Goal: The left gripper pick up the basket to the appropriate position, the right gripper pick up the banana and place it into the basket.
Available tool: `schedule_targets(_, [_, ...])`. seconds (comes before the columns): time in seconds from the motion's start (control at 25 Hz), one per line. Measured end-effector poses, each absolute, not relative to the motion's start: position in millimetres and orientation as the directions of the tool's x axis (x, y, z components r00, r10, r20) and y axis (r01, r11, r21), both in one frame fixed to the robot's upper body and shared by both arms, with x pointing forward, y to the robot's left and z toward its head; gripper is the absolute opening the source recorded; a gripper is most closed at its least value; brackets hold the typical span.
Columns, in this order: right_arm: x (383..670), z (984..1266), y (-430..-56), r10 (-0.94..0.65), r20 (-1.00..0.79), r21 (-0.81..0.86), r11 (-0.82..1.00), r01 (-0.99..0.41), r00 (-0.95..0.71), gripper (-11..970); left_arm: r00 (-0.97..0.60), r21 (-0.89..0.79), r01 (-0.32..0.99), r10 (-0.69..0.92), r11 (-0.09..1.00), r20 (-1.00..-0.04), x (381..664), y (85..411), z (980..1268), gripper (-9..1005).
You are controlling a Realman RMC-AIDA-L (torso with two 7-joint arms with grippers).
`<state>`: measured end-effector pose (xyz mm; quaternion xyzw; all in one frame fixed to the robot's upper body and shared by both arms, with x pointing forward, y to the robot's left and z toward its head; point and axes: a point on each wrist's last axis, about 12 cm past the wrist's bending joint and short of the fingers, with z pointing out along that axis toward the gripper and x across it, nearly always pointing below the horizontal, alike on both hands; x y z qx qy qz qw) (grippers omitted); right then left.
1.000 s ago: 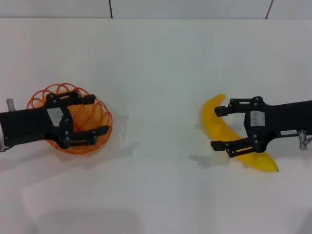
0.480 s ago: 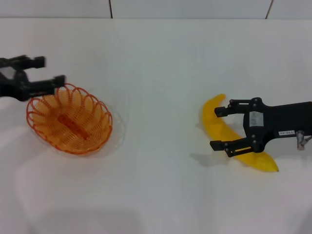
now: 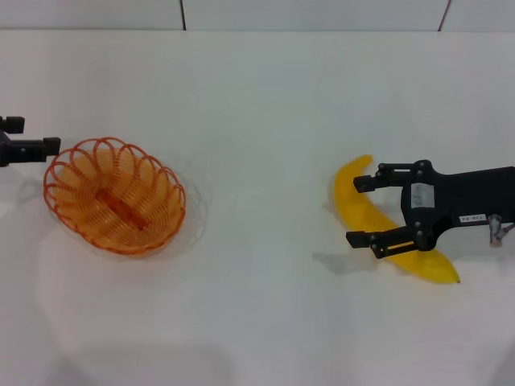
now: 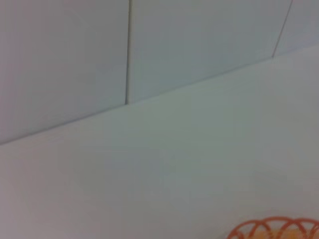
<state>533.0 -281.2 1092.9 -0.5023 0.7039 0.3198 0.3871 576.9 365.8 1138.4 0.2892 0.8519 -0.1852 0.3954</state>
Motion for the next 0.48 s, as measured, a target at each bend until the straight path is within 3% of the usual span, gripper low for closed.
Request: schedule_targets(0.48, [534,1094,-279,-0.465,-0.864,0.064,0.283,-0.957,-0.195,894,-0.558,-0.074,0.644,0.401,0.761,-0.727,592,351,1120,764])
